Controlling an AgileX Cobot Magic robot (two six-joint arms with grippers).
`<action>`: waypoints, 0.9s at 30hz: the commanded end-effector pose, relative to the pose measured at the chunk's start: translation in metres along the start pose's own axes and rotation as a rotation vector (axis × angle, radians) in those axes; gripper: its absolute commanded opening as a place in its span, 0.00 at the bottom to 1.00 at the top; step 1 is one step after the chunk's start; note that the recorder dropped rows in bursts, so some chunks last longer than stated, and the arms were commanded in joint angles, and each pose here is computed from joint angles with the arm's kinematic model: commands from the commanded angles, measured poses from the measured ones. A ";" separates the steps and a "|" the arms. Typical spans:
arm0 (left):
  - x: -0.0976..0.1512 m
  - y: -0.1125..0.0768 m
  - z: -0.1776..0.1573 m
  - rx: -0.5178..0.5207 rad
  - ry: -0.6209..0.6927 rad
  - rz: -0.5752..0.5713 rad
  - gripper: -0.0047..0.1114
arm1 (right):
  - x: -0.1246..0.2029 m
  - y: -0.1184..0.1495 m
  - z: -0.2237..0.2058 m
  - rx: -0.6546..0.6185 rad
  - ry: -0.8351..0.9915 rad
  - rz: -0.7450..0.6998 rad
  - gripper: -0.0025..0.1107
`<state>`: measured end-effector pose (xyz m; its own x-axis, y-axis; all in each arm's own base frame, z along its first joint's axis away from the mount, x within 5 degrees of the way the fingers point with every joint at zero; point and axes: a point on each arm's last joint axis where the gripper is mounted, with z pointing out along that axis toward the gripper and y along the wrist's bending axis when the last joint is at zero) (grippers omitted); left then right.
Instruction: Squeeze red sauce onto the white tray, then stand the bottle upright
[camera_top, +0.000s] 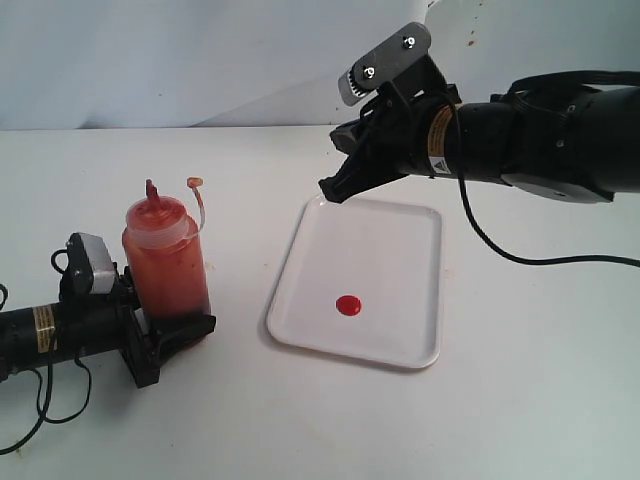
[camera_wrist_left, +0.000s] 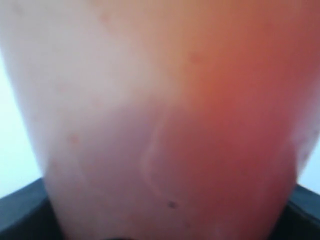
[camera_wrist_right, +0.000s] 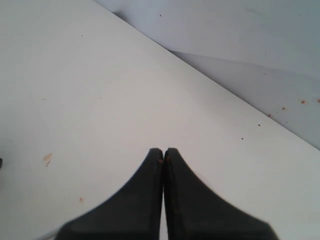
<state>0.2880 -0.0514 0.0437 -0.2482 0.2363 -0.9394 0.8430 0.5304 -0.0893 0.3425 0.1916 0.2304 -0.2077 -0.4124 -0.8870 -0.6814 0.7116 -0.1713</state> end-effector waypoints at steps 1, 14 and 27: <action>0.000 0.002 0.000 -0.006 -0.004 -0.008 0.04 | -0.003 0.001 0.000 -0.006 -0.016 0.003 0.02; 0.000 0.004 0.000 -0.027 -0.008 -0.017 0.04 | -0.004 0.001 0.000 -0.008 -0.019 0.001 0.02; 0.000 0.004 0.000 -0.027 -0.008 -0.017 0.04 | -0.004 0.001 0.000 -0.011 -0.023 0.001 0.02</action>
<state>0.2887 -0.0510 0.0440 -0.2496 0.2316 -0.9402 0.8378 0.5385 -0.0898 0.3424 0.1919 0.2306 -0.2071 -0.4096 -0.8885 -0.6824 0.7112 -0.1688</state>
